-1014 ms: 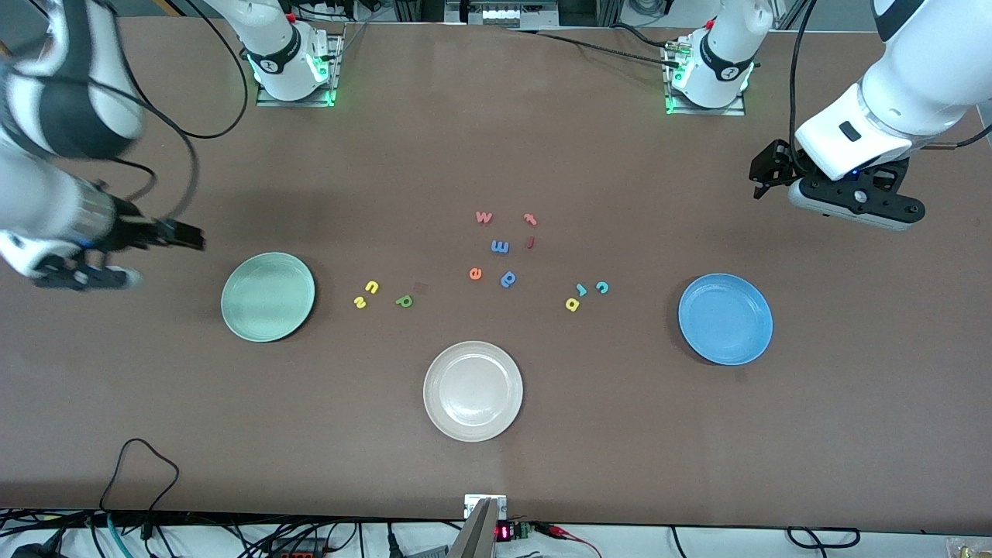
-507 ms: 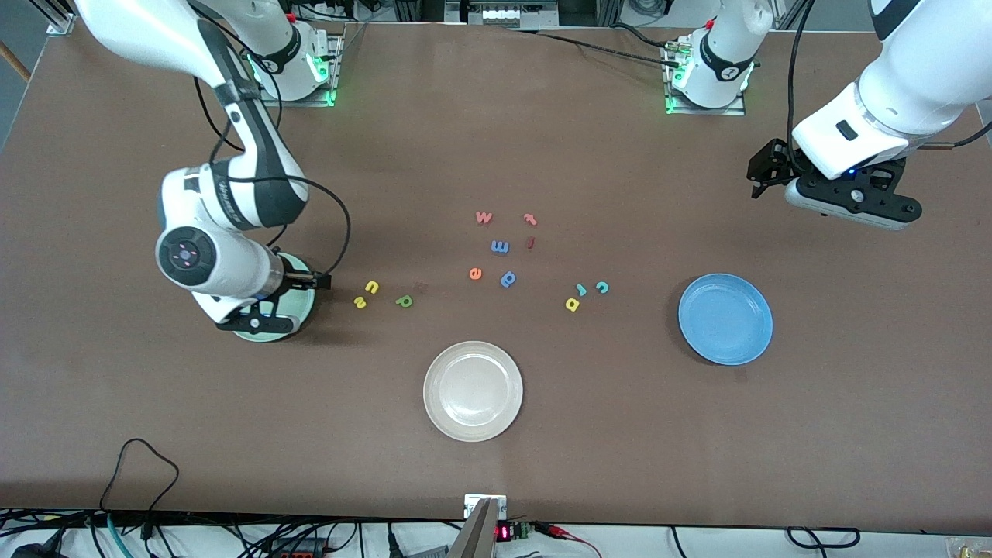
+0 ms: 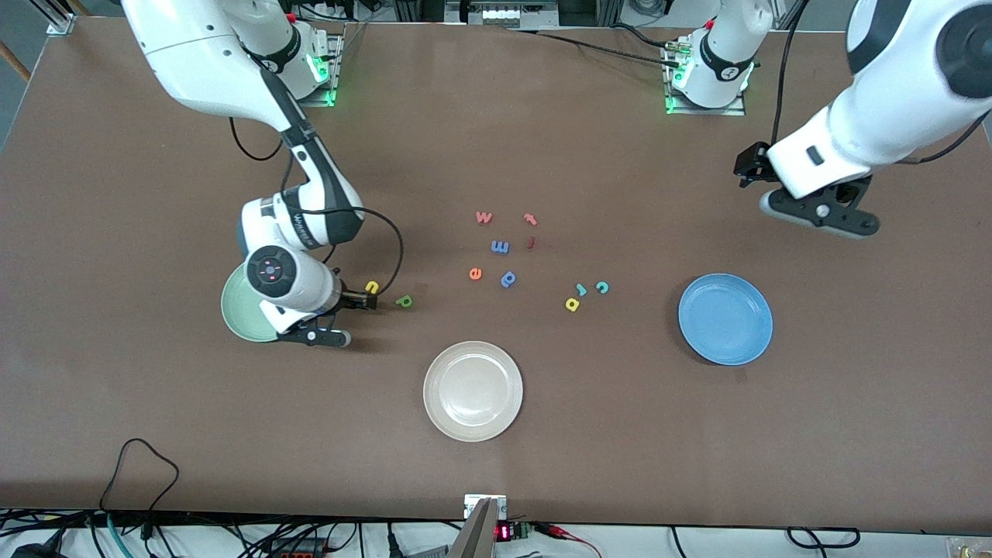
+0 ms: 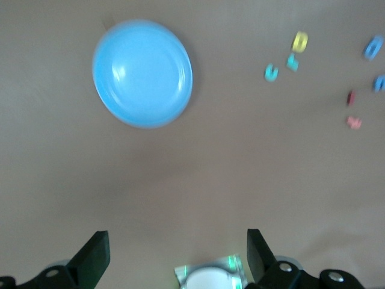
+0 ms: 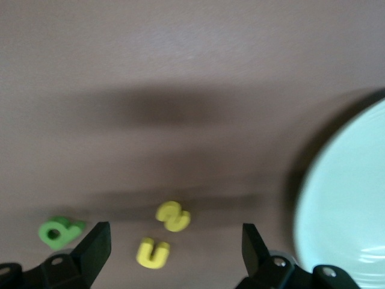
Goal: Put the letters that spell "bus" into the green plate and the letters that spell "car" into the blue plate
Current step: 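Grasp the yellow 2 with the right gripper while the left gripper reaches letters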
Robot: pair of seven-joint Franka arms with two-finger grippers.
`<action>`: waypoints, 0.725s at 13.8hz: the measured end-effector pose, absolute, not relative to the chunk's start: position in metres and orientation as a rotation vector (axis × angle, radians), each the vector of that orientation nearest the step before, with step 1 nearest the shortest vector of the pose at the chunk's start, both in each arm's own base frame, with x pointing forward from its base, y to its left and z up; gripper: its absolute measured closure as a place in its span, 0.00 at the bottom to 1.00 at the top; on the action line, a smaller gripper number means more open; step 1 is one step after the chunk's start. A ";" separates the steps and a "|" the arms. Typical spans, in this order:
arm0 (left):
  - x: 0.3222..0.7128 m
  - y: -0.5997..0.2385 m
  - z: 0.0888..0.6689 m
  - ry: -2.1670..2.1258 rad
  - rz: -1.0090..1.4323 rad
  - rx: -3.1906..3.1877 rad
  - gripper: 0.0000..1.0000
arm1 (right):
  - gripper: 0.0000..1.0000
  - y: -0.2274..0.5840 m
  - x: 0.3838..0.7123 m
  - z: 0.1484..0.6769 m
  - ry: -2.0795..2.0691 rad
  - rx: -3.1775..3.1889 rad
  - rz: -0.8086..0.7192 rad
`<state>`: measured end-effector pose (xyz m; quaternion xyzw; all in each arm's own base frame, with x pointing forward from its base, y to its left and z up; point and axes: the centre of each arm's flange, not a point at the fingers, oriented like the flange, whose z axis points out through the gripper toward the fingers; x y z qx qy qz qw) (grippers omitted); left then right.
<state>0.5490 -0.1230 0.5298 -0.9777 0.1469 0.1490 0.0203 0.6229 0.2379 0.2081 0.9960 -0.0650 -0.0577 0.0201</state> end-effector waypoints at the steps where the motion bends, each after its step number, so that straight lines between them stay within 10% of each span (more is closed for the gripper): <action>1: 0.553 -0.127 0.511 0.465 0.519 -3.021 0.00 | 0.11 0.241 0.622 0.202 -0.235 3.086 -0.177; 10: 0.612 -0.265 0.281 0.473 0.290 -3.094 0.00 | 0.30 0.237 0.620 0.183 -0.497 3.028 -0.200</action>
